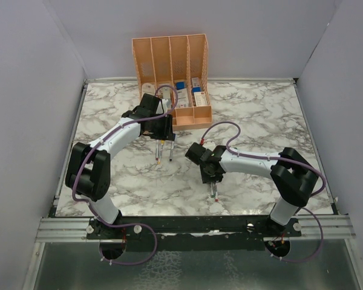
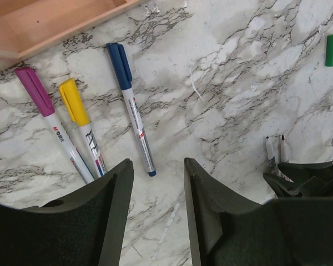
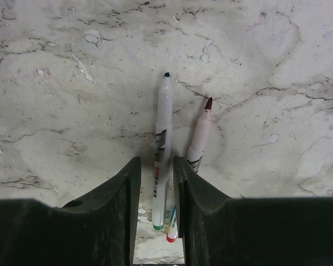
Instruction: Insert the pens into the pen caps
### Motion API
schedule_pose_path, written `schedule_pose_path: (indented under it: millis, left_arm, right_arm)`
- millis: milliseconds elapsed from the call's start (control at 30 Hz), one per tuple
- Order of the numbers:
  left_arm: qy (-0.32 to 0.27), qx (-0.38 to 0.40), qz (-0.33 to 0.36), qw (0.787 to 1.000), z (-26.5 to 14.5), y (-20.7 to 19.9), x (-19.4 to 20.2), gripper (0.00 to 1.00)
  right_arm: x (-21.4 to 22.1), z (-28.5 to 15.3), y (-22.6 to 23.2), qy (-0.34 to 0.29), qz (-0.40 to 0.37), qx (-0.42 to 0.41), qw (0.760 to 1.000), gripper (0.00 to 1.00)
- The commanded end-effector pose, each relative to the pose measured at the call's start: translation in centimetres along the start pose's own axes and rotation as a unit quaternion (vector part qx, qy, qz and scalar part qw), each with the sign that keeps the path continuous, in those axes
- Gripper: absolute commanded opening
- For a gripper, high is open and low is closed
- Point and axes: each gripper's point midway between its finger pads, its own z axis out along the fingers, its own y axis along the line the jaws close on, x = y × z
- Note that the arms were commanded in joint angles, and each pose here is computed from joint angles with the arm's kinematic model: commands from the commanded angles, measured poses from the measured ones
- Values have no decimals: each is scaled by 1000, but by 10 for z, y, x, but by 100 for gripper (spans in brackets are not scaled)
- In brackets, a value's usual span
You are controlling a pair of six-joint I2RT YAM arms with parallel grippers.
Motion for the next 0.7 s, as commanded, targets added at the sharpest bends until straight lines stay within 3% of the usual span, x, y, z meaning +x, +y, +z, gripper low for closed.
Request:
schedule_pose_path:
  millis: [0,167,533,667]
  left_arm:
    - [-15,20,12,1000,-2,-7,-14,44]
    - [-12,22,10,1000,-2,-7,-12,44]
    - [2,15,4,1000,9,-1,-6,44]
    - [4,13,3,1000,10,1,-6,44]
  right_arm:
    - [4,12,-4,1,2,23,1000,29]
    - [4,17,-2,7,3,11,1000,26]
    - [-2,18,11,15,-29,-28,999,2]
    - [-5,15,16,18,-40,-45,998,1]
